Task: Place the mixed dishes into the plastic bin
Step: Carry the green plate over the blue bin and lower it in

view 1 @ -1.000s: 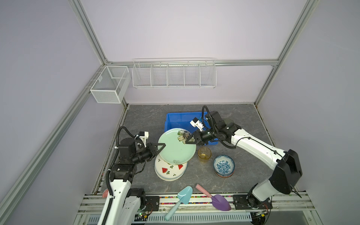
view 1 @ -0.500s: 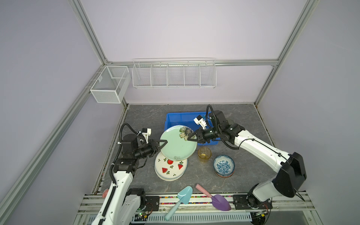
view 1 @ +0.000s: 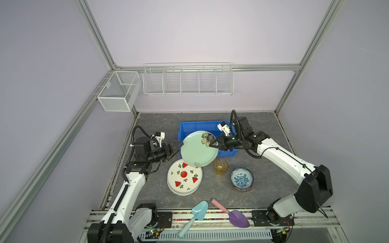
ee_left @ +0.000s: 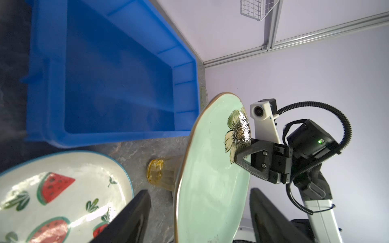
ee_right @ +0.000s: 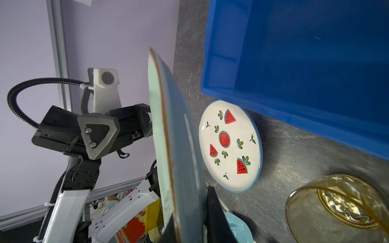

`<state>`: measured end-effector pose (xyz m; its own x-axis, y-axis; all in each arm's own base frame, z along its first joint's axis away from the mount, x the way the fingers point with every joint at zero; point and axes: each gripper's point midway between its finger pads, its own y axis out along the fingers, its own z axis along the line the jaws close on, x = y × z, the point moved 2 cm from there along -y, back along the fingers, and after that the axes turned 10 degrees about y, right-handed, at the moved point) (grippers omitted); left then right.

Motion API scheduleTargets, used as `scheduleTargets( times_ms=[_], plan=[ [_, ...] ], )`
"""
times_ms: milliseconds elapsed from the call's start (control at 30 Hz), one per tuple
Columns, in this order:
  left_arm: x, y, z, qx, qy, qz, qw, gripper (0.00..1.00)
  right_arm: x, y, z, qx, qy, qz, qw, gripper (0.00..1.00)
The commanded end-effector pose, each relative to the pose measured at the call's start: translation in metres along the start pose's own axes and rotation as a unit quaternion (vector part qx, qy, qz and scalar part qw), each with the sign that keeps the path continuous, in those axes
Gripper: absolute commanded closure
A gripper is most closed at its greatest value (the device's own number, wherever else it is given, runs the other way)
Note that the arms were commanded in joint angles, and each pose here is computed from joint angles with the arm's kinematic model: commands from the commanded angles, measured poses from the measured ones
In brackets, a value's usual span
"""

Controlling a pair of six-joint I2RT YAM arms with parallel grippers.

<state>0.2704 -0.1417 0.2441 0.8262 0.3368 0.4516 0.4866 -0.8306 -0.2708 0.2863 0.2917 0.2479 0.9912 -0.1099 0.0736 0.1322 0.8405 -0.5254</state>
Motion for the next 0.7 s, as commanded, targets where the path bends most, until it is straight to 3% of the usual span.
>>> scheduleTargets(
  times_ms=[0,67,333,667],
  plan=[
    [0.013,-0.001,-0.005,0.015,0.026,-0.01,0.999,0.09,0.013,-0.02,0.031,0.053,-0.033,-0.009,0.998,0.93],
    [0.015,-0.001,0.002,0.044,0.033,-0.007,0.998,0.0,0.025,-0.023,0.027,0.047,-0.032,-0.017,0.998,0.93],
    [0.028,0.0,0.019,0.118,0.037,0.01,0.992,0.0,0.074,-0.017,0.013,0.017,-0.026,-0.04,0.999,0.93],
    [0.031,-0.006,0.018,0.147,0.057,0.011,0.988,0.0,0.121,0.013,-0.007,-0.014,-0.015,-0.048,0.999,0.93]
  ],
)
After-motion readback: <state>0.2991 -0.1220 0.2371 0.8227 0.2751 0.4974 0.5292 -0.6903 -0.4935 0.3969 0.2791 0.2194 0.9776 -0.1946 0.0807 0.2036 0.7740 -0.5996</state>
